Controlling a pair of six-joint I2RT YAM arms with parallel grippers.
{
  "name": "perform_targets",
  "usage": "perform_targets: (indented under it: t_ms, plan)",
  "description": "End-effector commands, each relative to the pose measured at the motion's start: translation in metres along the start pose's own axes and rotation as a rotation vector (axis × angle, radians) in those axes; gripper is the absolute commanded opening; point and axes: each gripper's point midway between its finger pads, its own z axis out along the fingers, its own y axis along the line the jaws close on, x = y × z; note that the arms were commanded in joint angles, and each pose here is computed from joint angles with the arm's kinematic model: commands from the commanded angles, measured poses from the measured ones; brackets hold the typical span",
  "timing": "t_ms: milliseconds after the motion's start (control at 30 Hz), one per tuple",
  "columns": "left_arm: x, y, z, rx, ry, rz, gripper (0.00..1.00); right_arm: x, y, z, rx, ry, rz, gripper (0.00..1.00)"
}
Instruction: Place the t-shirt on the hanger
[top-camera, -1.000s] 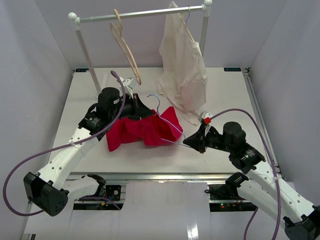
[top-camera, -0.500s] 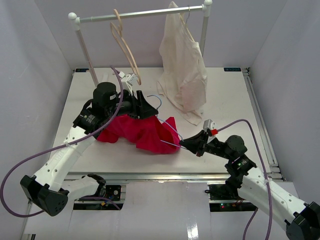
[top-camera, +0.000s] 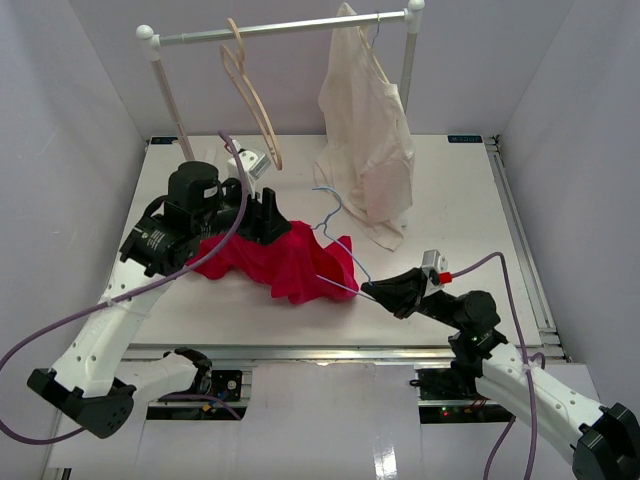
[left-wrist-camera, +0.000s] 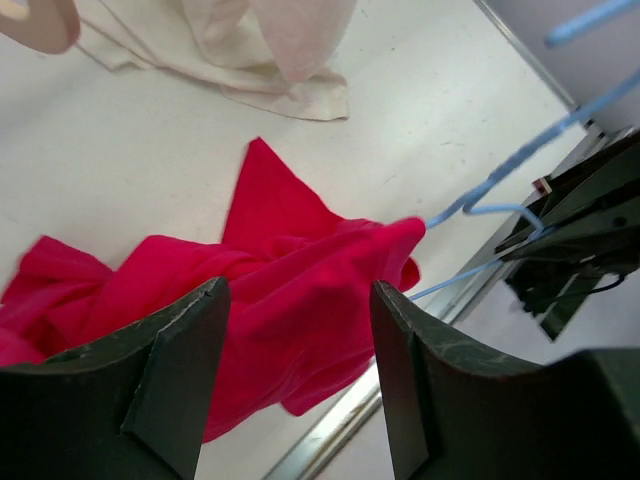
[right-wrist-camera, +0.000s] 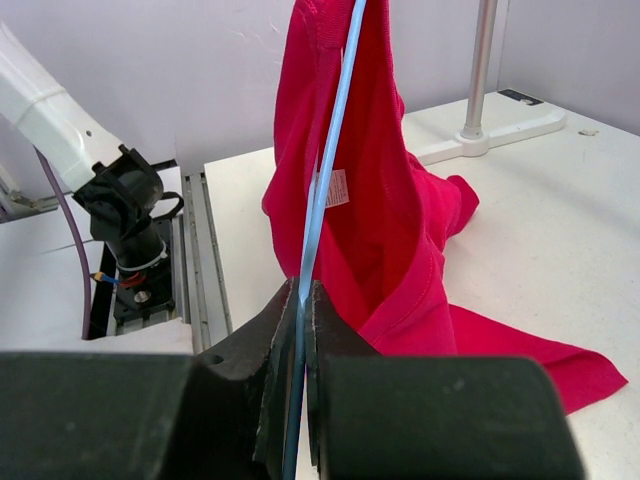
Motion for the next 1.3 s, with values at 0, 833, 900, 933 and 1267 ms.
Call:
perform_targets:
  t_ms: [0,833,900,933,1267]
  plan:
    - [-0.021,-0.007,-0.042,0.001,-0.142,0.322,0.69,-0.05,0.012,0.002,-0.04,-0.177,-0.091,0.08]
    - [0.033,-0.072,-0.041,0.534,-0.047,0.573,0.57,-0.057,0.046,0.0,-0.217,-0.095,-0.134,0.08]
    - [0.039,-0.081,-0.045,0.6,-0.047,0.557,0.42,-0.057,0.045,0.002,-0.215,-0.093,-0.142,0.08]
    - [0.043,-0.086,-0.047,0.635,-0.043,0.541,0.35,-0.056,0.043,0.003,-0.213,-0.091,-0.146,0.08]
    - [0.056,-0.089,-0.049,0.668,-0.023,0.507,0.01,-0.072,0.038,0.017,-0.216,-0.087,-0.185,0.08]
